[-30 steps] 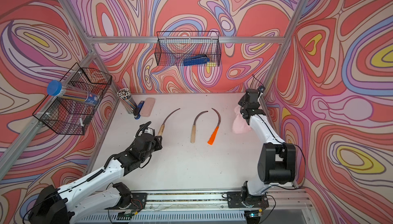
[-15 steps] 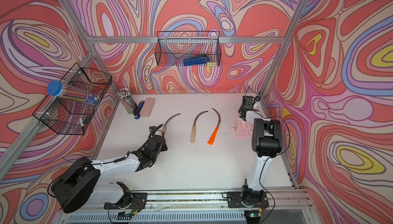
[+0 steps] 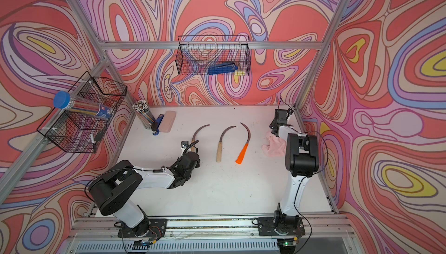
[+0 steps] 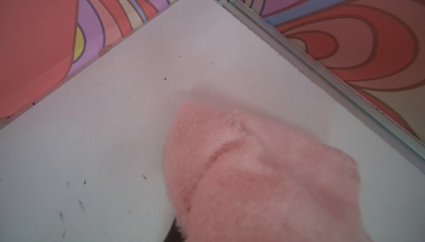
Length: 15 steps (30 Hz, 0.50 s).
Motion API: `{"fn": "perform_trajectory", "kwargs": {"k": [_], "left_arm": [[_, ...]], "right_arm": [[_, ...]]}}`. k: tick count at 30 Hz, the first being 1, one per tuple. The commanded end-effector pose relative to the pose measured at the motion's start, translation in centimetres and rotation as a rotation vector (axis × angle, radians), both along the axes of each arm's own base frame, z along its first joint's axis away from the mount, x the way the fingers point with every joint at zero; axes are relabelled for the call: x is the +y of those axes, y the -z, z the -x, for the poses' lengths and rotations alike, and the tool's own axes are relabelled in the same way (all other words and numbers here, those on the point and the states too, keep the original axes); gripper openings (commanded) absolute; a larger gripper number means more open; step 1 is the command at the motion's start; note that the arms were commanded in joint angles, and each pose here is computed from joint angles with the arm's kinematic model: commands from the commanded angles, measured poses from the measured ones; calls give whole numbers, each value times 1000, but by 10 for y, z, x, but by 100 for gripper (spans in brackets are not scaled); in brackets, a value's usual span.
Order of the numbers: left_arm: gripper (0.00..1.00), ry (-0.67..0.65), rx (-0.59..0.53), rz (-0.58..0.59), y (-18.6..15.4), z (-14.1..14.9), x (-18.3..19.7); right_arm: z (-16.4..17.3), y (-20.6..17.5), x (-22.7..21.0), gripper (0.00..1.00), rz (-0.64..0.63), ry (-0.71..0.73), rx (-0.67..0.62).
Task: Wipe small sickles with rags
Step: Place the small sickle at the center of the board.
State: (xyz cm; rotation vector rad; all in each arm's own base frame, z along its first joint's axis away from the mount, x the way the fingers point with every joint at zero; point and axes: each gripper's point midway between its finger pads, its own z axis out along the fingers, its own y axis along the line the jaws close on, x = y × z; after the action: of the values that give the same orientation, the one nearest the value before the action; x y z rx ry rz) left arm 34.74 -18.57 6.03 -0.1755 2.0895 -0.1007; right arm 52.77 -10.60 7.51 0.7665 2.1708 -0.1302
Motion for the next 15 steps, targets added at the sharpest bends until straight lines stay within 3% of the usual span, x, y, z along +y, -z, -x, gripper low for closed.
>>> {"fn": "perform_trajectory", "kwargs": {"k": [1,10,15], "left_arm": [[7,-23,-50,37,-14,-11,-6],[23,-7,-9,61,-4,-11,-14],[24,3,12,89,2,-9,-18]], "right_arm": [[-10,-2,4,0,-15,-32,-19],[-12,-3,9,0,-38,-57,-36],[-11,-4,10,0,-39,-62,-44]]}}
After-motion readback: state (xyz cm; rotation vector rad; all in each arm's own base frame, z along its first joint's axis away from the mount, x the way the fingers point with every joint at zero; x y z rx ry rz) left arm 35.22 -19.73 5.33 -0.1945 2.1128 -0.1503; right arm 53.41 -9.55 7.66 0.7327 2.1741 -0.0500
